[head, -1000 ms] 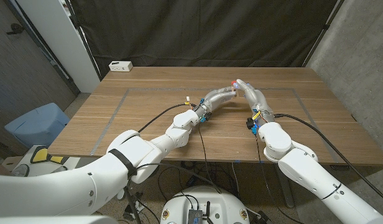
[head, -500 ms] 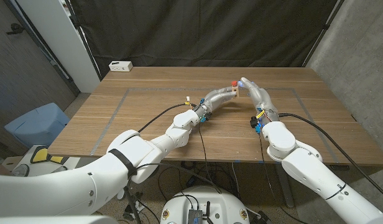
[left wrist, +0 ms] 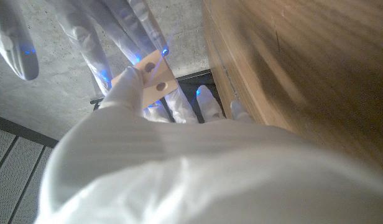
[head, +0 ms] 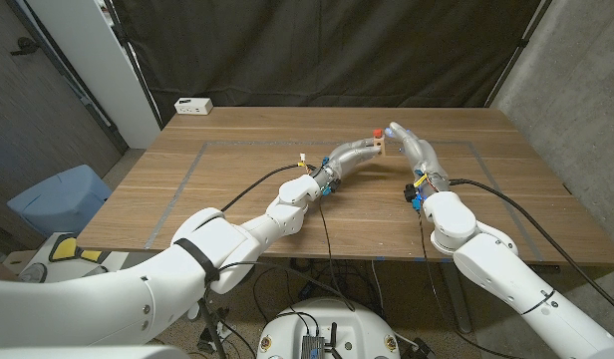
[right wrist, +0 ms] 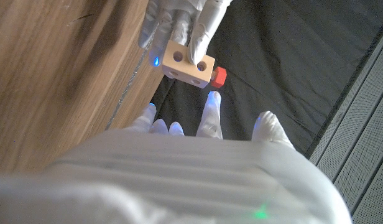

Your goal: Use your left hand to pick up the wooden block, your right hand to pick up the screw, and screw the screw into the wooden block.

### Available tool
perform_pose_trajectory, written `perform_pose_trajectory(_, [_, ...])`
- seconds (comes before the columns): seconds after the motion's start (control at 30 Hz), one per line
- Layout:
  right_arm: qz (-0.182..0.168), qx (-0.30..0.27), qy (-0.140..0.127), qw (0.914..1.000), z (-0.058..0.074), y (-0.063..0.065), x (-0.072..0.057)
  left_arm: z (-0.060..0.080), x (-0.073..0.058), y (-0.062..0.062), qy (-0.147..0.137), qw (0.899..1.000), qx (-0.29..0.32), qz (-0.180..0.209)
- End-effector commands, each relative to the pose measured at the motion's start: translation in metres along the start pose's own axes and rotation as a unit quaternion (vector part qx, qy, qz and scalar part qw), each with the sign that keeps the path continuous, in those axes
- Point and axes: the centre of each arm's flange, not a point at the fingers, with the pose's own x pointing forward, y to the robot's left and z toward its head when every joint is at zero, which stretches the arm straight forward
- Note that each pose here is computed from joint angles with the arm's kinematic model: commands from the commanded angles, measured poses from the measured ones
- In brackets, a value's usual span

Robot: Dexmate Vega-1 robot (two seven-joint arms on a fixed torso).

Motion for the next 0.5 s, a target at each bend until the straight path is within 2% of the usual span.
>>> perform_pose_trajectory(0.03, [0.002, -0.004, -0.001, 1.0, -0.0012, -0.0052, 0.0095, -0.0008, -0.0019, -0.002, -0.004, 1.0, 0.002, -0.002])
perform_pose_trajectory(0.5, [0.009, 0.0, 0.001, 1.0, -0.0039, -0.0041, 0.0144, -0.0006, -0.0046, -0.0038, -0.009, 1.0, 0.004, -0.005])
